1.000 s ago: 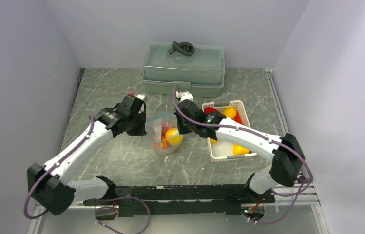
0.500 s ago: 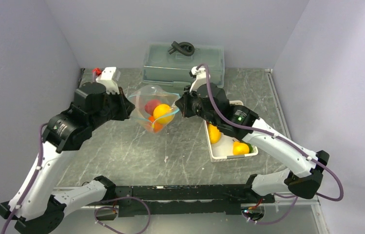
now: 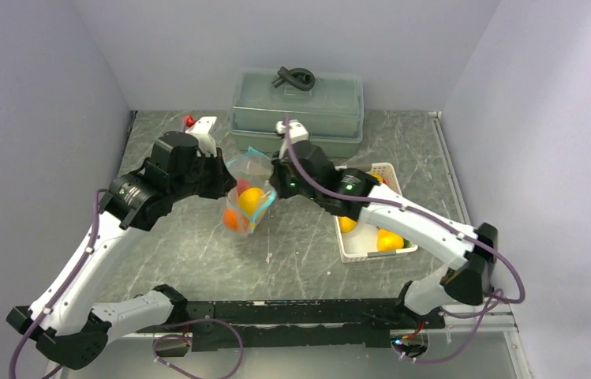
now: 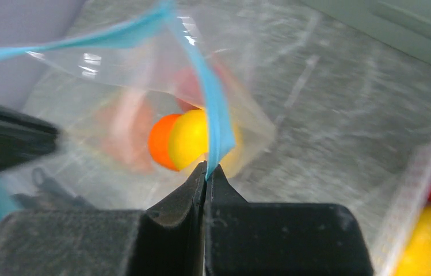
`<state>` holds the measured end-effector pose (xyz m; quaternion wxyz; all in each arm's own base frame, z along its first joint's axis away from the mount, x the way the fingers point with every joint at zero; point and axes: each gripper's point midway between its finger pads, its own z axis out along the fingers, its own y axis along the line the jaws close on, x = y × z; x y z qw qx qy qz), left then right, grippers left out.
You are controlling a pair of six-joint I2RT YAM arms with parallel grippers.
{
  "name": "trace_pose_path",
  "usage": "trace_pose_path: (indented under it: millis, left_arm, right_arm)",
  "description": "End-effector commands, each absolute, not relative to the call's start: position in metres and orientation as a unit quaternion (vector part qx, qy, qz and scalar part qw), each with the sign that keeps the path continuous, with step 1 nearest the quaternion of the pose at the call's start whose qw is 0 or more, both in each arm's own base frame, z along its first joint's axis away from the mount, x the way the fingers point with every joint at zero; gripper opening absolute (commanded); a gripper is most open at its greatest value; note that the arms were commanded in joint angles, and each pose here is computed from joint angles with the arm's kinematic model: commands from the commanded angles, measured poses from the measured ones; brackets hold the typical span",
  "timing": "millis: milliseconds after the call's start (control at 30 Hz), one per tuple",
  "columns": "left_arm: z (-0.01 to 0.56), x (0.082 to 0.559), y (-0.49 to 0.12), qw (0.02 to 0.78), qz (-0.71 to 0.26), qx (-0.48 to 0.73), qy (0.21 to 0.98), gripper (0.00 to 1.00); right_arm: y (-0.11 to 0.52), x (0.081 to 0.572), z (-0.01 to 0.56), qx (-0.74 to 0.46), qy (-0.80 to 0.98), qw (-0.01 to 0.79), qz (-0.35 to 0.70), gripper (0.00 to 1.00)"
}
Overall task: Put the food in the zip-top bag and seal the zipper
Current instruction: Adjust the zipper food storage bag at the center of the board.
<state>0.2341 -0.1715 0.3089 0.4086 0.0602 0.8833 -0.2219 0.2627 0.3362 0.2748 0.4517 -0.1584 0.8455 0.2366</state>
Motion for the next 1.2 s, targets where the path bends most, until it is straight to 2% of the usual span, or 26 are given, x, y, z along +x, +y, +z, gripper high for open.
trace_pose_path:
  millis: [0, 167, 500, 633, 833, 1033, 1167]
  left_arm:
    - [0.310, 0.242, -0.223, 0.380, -0.320, 0.094, 0.862, 0.00]
    - [0.292, 0.245, -0.217, 0.380, -0.296, 0.084, 0.873, 0.00]
    - [0.328, 0.221, -0.103, 0.468, -0.091, 0.044, 0.878, 0.00]
    - [0.332, 0.213, -0.078, 0.475, -0.044, 0.028, 0.879, 0.00]
    - [0.332, 0.213, -0.085, 0.465, -0.056, 0.033, 0.883, 0.00]
    - [0.339, 0.220, -0.120, 0.455, -0.123, 0.065, 0.880, 0.00]
    - [0.323, 0.223, -0.140, 0.427, -0.151, 0.087, 0.887, 0.00]
  right_arm:
    - [0.415, 0.234, 0.295, -0.221, 0.813, 0.431, 0.324, 0.00]
    - [0.414, 0.241, 0.289, -0.217, 0.818, 0.440, 0.301, 0.00]
    - [0.288, 0.257, 0.316, -0.129, 0.822, 0.522, 0.189, 0.00]
    - [0.258, 0.256, 0.326, -0.103, 0.819, 0.539, 0.168, 0.00]
    - [0.264, 0.251, 0.336, -0.109, 0.814, 0.536, 0.196, 0.00]
    - [0.298, 0.236, 0.347, -0.154, 0.801, 0.509, 0.274, 0.00]
    - [0.326, 0.231, 0.317, -0.187, 0.810, 0.467, 0.301, 0.00]
